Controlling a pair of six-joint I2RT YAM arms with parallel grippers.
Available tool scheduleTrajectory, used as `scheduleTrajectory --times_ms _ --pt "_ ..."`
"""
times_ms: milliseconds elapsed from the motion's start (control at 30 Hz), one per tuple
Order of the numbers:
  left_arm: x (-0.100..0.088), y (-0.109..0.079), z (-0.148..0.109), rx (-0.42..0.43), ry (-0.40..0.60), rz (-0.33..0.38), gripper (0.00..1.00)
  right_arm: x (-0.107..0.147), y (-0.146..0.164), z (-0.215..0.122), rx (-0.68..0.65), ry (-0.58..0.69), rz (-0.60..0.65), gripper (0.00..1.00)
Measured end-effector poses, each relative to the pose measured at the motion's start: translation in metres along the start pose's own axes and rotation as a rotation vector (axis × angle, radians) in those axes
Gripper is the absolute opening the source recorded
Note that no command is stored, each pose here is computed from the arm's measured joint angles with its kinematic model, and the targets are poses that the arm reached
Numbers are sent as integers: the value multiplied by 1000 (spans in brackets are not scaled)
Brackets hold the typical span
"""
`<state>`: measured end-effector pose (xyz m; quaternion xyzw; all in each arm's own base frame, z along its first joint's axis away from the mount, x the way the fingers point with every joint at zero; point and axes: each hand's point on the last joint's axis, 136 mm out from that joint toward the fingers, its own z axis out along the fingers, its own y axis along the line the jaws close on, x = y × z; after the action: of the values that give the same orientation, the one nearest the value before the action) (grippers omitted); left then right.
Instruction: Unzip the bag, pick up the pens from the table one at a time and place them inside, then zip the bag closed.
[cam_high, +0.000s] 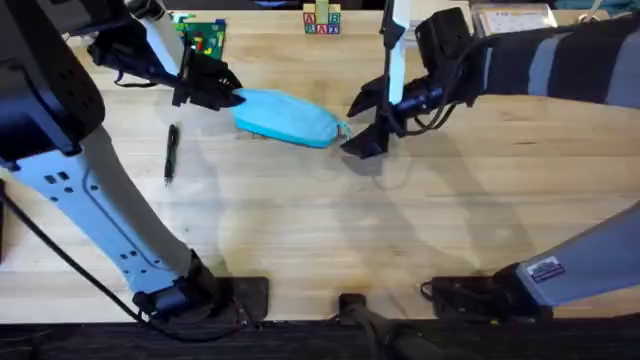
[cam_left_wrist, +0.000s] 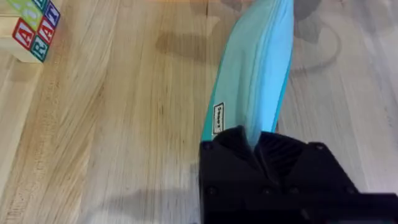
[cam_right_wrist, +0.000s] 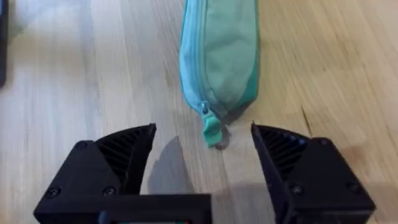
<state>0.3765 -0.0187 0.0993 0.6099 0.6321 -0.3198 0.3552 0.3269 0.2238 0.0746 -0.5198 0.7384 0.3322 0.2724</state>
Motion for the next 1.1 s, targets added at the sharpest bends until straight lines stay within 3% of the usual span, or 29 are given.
scheduleTrajectory --times_ms 1100 --pt "0 0 0 0 0 0 42 -3 -11 17 12 -27 12 798"
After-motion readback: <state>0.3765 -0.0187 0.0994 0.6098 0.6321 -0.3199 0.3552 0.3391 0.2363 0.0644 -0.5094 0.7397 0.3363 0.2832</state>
